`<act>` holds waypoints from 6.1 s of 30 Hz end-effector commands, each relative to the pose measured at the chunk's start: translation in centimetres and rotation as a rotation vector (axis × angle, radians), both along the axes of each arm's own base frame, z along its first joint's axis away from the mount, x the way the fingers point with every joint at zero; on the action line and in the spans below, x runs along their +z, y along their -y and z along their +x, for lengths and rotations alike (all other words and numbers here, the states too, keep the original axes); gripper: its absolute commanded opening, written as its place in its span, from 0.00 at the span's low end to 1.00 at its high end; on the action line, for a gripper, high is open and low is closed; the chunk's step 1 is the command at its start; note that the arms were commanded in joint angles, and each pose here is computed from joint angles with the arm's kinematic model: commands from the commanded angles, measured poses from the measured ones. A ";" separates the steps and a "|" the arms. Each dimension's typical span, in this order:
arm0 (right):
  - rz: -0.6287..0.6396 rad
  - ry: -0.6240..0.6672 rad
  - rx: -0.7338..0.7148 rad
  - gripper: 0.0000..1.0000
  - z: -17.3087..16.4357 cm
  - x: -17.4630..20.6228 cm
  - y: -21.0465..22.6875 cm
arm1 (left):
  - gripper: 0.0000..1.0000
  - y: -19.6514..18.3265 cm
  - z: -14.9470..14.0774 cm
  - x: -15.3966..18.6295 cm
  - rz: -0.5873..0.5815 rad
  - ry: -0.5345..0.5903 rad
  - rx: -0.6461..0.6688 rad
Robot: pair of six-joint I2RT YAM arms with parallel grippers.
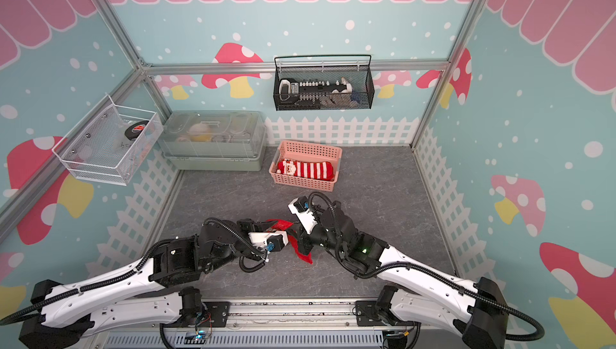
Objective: Place the socks together as a pair
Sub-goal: Flatten out the sock.
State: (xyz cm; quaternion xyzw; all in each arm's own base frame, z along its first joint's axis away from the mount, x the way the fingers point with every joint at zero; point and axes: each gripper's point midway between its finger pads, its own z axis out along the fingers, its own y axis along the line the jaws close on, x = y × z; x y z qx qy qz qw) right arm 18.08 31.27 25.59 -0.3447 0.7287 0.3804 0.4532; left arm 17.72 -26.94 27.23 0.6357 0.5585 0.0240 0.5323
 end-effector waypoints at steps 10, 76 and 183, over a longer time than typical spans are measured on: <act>-0.127 0.096 -0.361 0.47 5.1 -1.7 4.4 | 0.00 2.2 -1.2 0.2 -0.120 -0.198 -0.006; -0.288 -0.018 -0.725 0.54 12.2 -11.6 14.0 | 0.00 -11.0 10.0 -15.8 -0.863 -1.027 1.151; -0.269 -0.474 -0.776 0.00 10.1 -20.6 5.7 | 0.00 -11.2 3.4 -21.3 -0.927 -1.259 1.126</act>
